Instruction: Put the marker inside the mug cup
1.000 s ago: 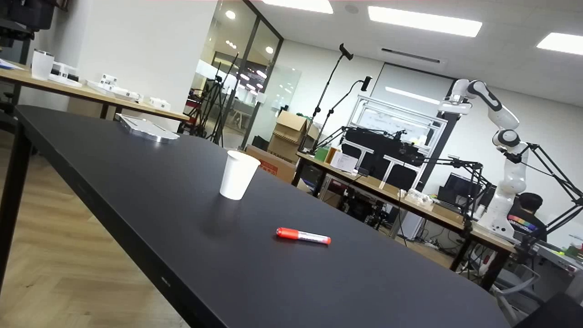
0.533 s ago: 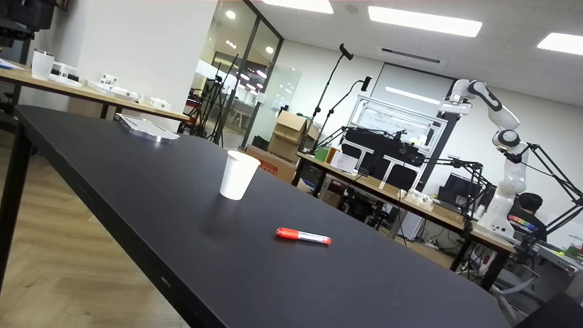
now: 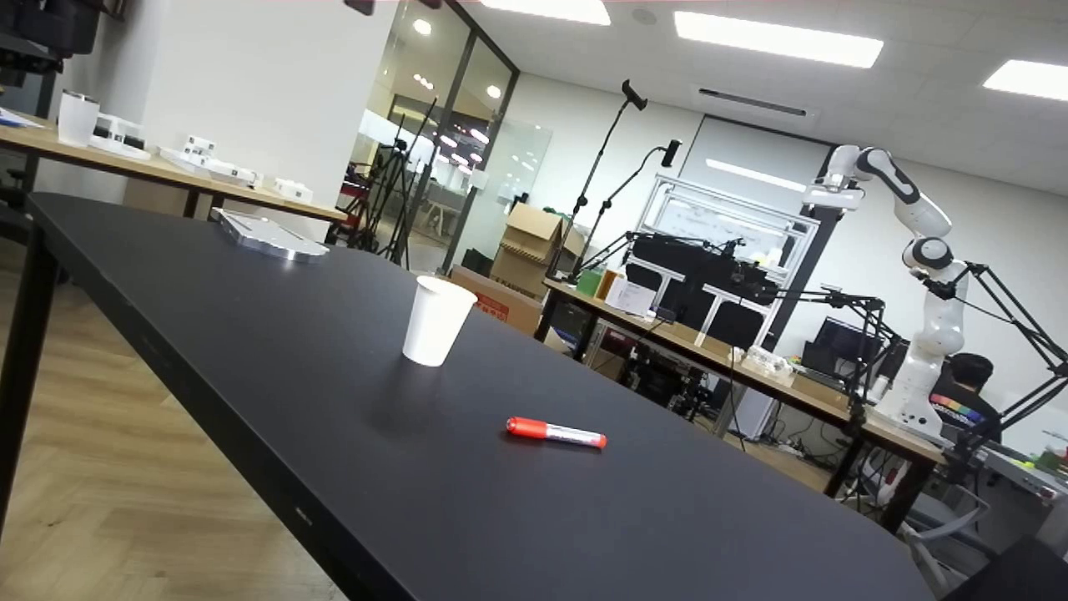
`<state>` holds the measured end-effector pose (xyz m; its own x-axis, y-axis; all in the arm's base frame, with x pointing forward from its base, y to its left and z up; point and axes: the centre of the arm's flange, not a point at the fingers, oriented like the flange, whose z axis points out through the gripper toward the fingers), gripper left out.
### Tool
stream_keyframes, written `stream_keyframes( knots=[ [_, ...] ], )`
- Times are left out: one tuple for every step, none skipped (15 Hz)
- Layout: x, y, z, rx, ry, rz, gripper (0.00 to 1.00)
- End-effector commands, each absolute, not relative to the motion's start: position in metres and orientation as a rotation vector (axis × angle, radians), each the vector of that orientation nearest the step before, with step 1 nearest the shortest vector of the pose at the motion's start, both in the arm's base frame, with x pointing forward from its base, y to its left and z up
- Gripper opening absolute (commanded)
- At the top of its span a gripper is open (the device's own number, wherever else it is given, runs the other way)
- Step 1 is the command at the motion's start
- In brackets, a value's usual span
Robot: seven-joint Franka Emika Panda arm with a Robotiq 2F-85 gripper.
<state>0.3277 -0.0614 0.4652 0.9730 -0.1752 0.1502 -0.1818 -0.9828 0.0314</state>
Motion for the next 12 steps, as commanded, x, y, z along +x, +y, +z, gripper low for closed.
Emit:
stream_keyframes(
  knots=[
    [0.328, -0.112, 0.475, 3.03, -0.498, 0.316, 1.0],
    [0.324, -0.096, 0.47, 3.06, -0.407, 0.29, 1.0],
    [0.322, -0.106, 0.47, 3.054, -0.448, 0.302, 1.0],
    [0.321, -0.111, 0.471, 3.05, -0.467, 0.308, 1.0],
    [0.321, -0.112, 0.471, 3.049, -0.471, 0.31, 1.0],
    [0.321, -0.112, 0.471, 3.048, -0.471, 0.311, 1.0],
    [0.321, -0.111, 0.471, 3.048, -0.47, 0.311, 1.0],
    [0.321, -0.111, 0.471, 3.048, -0.47, 0.311, 1.0],
    [0.321, -0.111, 0.471, 3.048, -0.47, 0.311, 1.0],
    [0.321, -0.111, 0.471, 3.048, -0.47, 0.311, 1.0],
    [0.321, -0.111, 0.471, 3.048, -0.47, 0.311, 1.0],
    [0.321, -0.111, 0.471, 3.048, -0.47, 0.311, 1.0]
  ],
)
